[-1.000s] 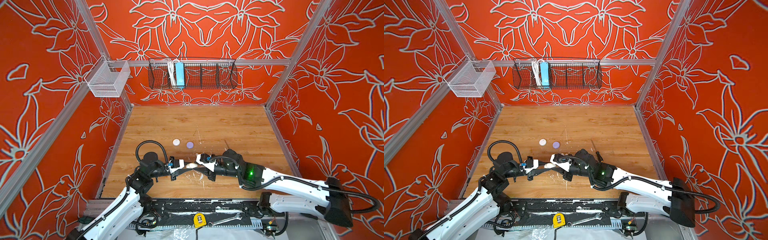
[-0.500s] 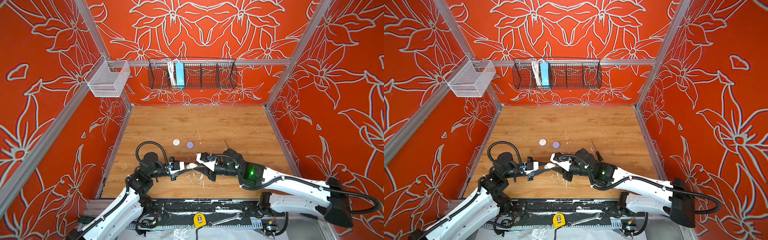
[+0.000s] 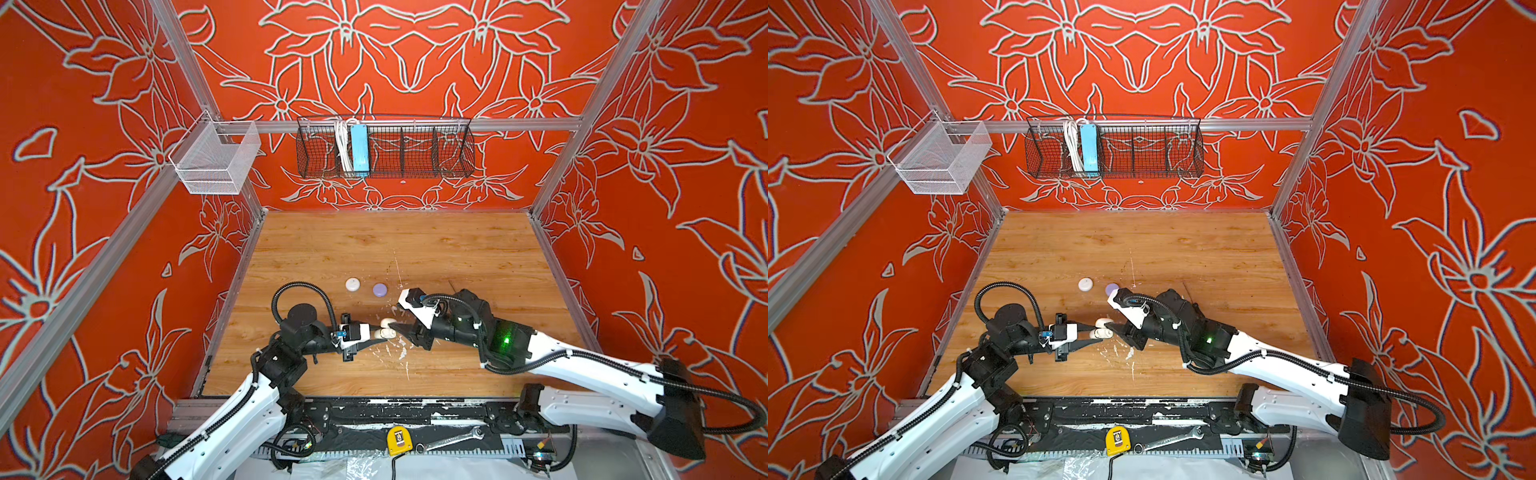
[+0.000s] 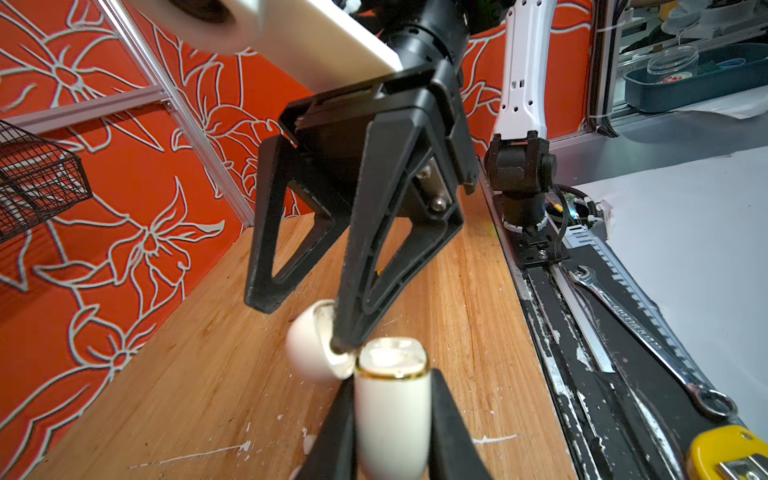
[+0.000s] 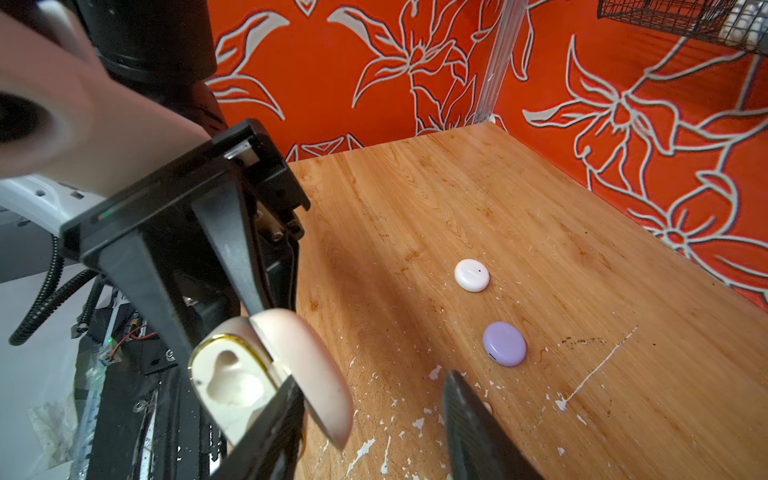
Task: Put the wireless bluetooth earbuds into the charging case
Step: 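Move the right gripper over the two white earbuds on the table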
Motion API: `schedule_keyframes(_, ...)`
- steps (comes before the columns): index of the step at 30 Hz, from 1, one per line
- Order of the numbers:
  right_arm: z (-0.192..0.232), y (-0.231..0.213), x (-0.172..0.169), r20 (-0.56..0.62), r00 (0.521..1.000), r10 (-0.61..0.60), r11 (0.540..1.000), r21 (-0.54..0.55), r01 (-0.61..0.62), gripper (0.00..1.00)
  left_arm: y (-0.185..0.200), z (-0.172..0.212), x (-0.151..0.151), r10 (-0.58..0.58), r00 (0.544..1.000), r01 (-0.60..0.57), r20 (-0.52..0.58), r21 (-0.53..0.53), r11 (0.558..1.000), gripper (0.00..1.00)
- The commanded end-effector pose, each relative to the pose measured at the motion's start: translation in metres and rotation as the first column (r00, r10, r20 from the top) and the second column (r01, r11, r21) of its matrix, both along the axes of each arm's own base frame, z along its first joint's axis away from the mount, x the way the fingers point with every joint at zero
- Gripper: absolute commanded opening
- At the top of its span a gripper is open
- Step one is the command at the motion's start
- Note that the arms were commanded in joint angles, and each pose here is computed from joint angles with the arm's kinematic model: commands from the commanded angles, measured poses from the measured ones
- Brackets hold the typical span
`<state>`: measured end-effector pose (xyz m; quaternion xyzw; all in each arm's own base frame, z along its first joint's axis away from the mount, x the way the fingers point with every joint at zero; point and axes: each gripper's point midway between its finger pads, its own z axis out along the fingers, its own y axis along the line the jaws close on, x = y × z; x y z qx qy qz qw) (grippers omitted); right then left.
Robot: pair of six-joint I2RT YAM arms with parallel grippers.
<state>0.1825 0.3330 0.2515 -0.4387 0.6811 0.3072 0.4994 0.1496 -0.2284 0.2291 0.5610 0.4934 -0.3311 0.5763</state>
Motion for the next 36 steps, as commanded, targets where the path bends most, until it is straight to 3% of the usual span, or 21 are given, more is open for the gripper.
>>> schedule_keyframes(1, 0.026, -0.015, 0.028, 0.054, 0.986, -0.155, 0.987, 0.062, 0.151, 0.56, -0.006, 0.013, -0.020, -0.117, 0.993, 0.117, 0.008, -0.030, 0.993, 0.00)
schedule_keyframes(6, 0.030, -0.019, 0.031, 0.048, 0.981, -0.186, 0.980, 0.076, 0.182, 0.60, -0.007, 0.014, -0.001, -0.057, 0.993, 0.050, -0.100, -0.067, 0.996, 0.00)
schedule_keyframes(12, 0.038, -0.032, 0.045, 0.009, 0.957, -0.288, 0.954, 0.094, 0.286, 0.67, -0.005, 0.009, 0.021, -0.072, 0.963, 0.036, -0.260, -0.139, 0.990, 0.00)
schedule_keyframes(24, 0.034, -0.072, 0.064, -0.076, 0.882, -0.465, 0.877, 0.096, 0.471, 0.74, 0.007, -0.007, 0.043, -0.003, 0.921, -0.067, -0.390, -0.166, 0.984, 0.00)
schedule_keyframes(30, -0.005, -0.094, 0.080, -0.131, 0.802, -0.582, 0.811, -0.024, 0.585, 0.78, 0.015, -0.015, 0.054, 0.032, 0.896, -0.125, -0.443, -0.183, 0.975, 0.00)
schedule_keyframes(36, -0.087, -0.077, 0.101, -0.309, 0.737, -0.602, 0.798, -0.255, 0.545, 0.69, 0.035, -0.026, 0.074, 0.096, 0.860, -0.226, -0.500, -0.205, 0.952, 0.00)
